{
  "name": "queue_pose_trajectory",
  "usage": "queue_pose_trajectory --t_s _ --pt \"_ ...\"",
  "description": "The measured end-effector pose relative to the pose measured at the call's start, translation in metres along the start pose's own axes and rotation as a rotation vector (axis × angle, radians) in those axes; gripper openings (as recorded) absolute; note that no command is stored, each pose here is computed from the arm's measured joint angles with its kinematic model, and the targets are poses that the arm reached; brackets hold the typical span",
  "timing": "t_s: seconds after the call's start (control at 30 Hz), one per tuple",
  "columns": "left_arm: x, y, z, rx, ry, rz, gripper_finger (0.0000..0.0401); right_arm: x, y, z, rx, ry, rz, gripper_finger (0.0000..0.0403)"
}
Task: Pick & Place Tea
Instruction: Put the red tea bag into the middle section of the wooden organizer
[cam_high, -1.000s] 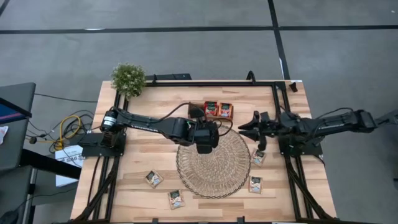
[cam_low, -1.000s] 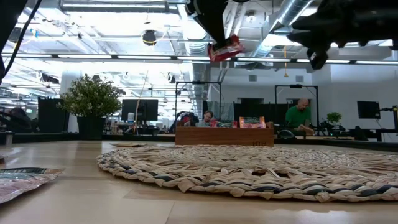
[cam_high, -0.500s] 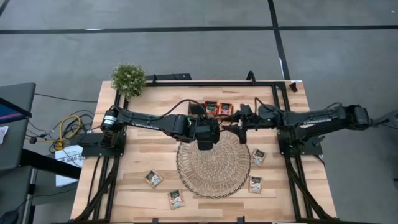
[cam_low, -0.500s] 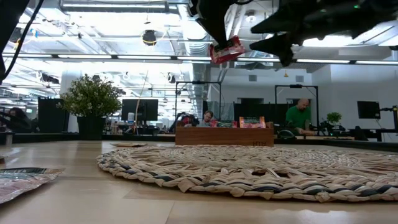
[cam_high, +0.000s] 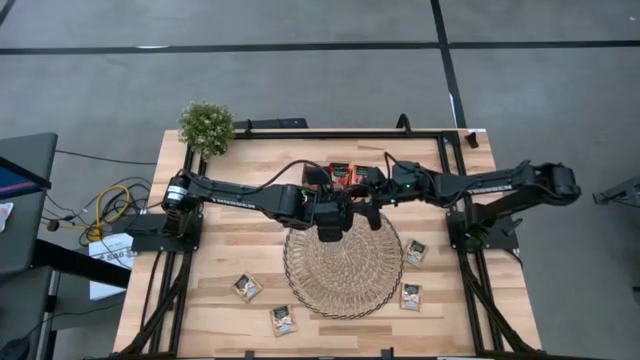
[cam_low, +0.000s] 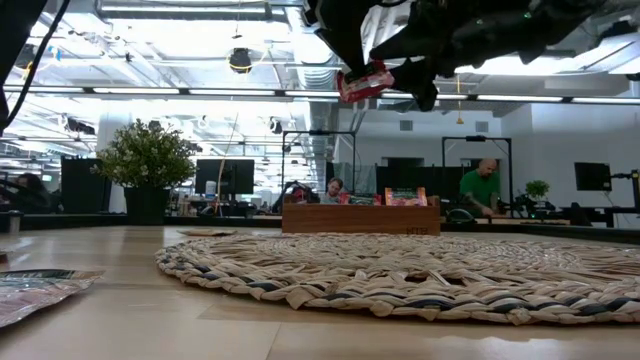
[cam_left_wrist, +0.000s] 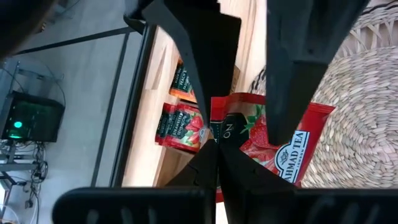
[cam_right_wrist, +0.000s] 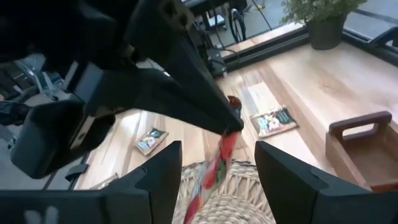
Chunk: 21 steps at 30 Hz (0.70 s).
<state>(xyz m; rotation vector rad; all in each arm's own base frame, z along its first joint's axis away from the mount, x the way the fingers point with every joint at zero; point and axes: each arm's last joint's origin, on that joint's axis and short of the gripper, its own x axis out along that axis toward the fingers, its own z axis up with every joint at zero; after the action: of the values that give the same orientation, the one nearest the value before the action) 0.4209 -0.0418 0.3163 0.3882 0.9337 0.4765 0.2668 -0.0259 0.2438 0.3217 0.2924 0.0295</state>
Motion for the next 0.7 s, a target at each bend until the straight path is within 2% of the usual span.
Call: queue_pose_trajectory --t_s 0.27,0.7 --pt "0.0 -0.0002 -0.0006 0.004 0.005 -0.008 0.0 0.0024 0.0014 0.0064 -0.002 -0.011 0.004 0.0161" --pt "0.0 -0.0003 -0.0006 0.004 0.006 -0.009 0.0 0.0023 -0.0001 0.0047 0.003 0.009 -0.006 0.0047"
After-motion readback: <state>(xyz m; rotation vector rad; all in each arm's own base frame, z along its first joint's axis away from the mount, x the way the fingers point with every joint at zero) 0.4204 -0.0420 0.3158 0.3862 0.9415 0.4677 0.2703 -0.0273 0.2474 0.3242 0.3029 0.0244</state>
